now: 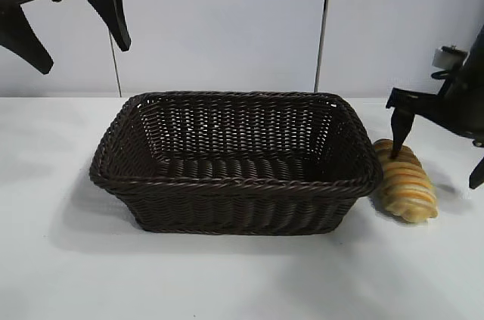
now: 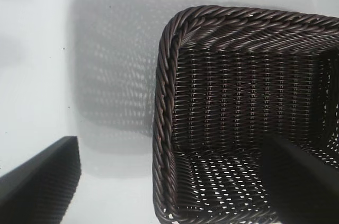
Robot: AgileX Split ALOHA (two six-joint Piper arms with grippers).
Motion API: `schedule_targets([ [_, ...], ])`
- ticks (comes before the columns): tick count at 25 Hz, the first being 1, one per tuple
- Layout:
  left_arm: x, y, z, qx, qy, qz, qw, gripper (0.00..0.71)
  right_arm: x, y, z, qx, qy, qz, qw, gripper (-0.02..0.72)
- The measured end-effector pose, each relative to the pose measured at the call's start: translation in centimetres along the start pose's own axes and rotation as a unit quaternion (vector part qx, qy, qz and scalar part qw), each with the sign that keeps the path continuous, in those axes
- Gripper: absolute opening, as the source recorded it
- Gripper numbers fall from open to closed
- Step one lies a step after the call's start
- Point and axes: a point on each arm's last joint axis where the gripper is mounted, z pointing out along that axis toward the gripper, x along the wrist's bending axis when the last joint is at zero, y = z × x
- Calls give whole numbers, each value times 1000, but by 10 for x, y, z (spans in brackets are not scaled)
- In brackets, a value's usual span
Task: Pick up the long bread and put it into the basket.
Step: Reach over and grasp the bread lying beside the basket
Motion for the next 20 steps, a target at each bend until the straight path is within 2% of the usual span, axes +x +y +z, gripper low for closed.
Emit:
schedule_targets([
  [2,0,0,0,0,0,0,1000,661,1,0,0,-1,4,5,1000,169],
  [5,0,0,0,0,0,0,1000,661,1,0,0,0,4,5,1000,83],
  [8,0,0,0,0,0,0,1000,661,1,0,0,0,4,5,1000,53],
  [14,0,0,0,0,0,0,1000,661,2,0,-6,2,6,8,1000,44],
  [20,0,0,0,0,0,0,1000,661,12,15,-46,-21,19,-3,1000,44],
])
